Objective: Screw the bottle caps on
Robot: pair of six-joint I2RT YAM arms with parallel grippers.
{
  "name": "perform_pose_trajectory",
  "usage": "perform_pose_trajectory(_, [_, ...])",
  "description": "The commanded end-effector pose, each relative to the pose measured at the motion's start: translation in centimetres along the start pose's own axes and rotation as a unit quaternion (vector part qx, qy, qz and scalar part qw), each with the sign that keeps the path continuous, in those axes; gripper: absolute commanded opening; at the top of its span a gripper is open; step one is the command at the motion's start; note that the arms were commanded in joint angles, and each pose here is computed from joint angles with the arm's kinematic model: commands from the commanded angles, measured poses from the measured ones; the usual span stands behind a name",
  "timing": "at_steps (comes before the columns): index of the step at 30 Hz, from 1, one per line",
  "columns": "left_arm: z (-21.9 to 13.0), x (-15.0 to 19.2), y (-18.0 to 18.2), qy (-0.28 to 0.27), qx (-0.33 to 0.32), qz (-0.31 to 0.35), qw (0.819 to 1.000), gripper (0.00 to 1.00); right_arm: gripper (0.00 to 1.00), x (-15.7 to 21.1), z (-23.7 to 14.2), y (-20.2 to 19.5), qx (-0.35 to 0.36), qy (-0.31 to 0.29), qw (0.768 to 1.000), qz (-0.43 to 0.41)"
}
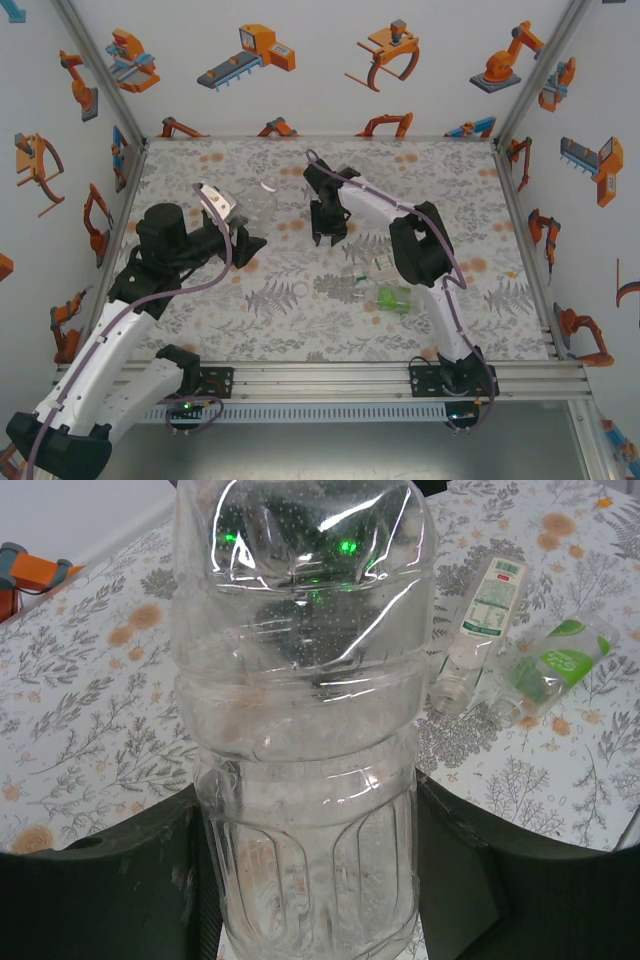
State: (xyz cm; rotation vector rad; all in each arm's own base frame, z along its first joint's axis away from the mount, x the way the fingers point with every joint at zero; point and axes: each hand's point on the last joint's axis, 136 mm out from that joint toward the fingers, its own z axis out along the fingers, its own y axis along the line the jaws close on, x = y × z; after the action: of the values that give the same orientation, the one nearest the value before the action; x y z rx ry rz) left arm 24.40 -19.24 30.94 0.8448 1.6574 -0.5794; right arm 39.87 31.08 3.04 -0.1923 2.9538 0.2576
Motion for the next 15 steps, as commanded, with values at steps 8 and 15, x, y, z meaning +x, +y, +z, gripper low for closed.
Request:
perform_pose_trajectory(8, [-0.3,-0.4,-0.2,-0.012,0.006,-0.007,1.0,0.0,0.43,-1.2,-3.8,1.0,0.0,-0.033,0.999,-0.018])
perform_pose_trajectory(15, [-0.4,-0.3,-0.2,-0.01,0.005,-0.006,1.0,0.0,0.43,-1.3,-3.8,1.1,0.007,-0.035,0.999,-0.022])
